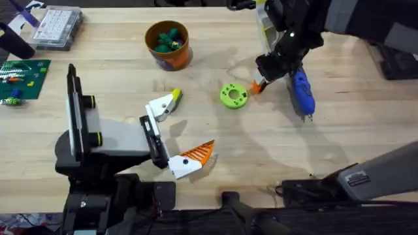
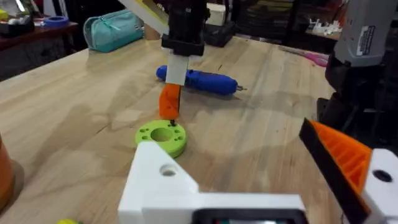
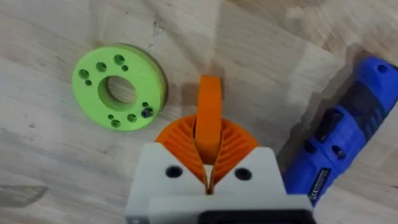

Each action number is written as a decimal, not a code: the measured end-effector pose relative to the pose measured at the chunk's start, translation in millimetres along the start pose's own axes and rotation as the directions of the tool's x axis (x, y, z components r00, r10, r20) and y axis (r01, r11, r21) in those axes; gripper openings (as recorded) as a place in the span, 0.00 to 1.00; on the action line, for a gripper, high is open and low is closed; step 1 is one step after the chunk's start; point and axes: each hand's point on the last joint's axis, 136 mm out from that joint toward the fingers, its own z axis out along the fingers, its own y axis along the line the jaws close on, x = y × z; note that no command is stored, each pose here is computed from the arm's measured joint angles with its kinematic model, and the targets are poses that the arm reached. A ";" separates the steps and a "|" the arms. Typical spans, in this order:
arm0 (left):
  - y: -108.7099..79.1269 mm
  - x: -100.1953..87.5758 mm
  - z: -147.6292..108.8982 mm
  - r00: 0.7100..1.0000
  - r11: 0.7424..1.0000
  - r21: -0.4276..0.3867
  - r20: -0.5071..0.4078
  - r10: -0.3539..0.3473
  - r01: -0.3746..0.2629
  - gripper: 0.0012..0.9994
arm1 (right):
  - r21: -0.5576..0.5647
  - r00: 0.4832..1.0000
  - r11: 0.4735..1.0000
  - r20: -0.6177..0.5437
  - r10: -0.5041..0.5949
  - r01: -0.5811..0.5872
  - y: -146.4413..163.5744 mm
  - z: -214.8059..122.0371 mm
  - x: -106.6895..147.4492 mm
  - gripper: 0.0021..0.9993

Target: Pick up the gripper from the table and insert it into the empty holder that is missing its gripper. Then pick up a screw, insert it into the mounting hole, and use the screwdriver to tighten it. Finally, clean up the table by picking up the vegetable and placing it into the bucket.

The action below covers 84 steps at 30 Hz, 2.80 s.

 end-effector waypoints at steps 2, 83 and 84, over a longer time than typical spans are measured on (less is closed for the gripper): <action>0.0 0.0 0.0 1.000 1.000 0.000 0.000 0.000 0.000 0.99 | 0.000 1.000 1.000 0.000 0.000 0.000 0.1 0.0 0.1 0.01; 0.1 0.0 0.0 1.000 1.000 0.000 0.000 0.000 0.000 0.99 | -0.451 0.543 0.840 0.806 0.238 0.301 84.3 -235.5 -61.7 0.01; 0.1 0.0 0.0 1.000 1.000 0.000 0.000 0.000 0.000 0.99 | -0.478 0.540 0.822 0.800 0.261 0.310 84.2 -233.5 -62.1 0.01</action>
